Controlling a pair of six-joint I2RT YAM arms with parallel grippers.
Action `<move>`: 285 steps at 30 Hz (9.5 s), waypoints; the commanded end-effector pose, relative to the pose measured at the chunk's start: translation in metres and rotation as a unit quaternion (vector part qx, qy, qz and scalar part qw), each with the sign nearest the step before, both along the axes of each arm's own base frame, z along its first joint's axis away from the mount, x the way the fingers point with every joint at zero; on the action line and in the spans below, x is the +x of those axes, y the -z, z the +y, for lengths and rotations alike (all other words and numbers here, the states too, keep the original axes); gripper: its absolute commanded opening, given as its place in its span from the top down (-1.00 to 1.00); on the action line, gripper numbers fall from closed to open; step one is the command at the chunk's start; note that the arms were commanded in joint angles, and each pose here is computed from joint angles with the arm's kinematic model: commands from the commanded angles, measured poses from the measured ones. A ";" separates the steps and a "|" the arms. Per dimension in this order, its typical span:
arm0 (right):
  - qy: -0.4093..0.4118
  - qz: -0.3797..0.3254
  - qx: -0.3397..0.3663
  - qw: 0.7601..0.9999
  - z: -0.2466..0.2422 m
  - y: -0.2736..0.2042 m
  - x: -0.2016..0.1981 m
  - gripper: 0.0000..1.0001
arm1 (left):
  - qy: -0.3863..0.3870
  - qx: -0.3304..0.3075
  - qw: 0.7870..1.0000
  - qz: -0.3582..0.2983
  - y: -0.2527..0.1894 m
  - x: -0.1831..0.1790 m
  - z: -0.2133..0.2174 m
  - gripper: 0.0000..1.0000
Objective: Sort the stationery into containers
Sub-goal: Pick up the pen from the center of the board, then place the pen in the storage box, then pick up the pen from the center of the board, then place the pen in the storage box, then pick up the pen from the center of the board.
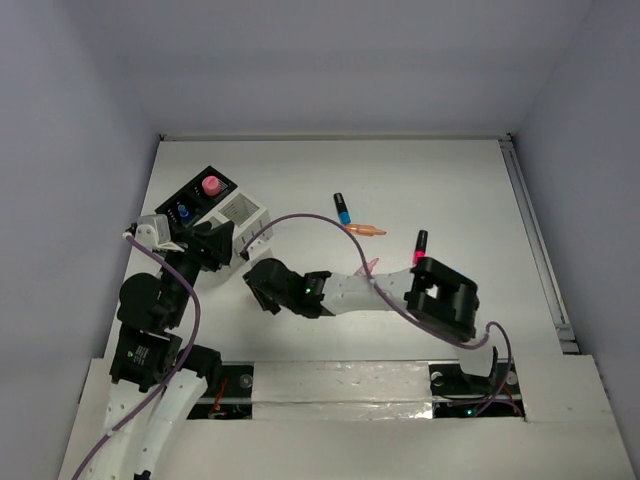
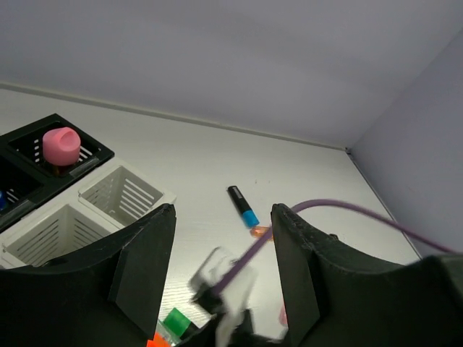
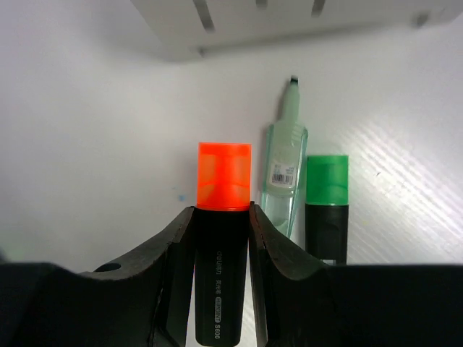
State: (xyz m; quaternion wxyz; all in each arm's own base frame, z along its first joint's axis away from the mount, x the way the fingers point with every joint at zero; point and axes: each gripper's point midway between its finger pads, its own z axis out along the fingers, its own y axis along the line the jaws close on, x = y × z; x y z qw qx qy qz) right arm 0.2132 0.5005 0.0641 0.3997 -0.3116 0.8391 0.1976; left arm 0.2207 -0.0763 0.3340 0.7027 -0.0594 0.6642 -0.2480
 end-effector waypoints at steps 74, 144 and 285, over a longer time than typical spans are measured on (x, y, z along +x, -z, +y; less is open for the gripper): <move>0.159 0.120 -0.038 0.979 -0.211 -0.023 0.294 -0.45 | 0.011 0.008 0.999 -0.050 -0.022 -0.009 0.000 -0.98; 0.232 0.047 0.070 0.969 -0.178 -0.022 0.346 0.98 | 0.023 0.009 0.998 -0.053 -0.021 -0.009 -0.005 -0.98; -0.043 0.085 -0.097 0.991 -0.056 0.033 0.054 0.02 | 0.023 0.006 0.998 -0.053 -0.021 -0.011 -0.004 -0.98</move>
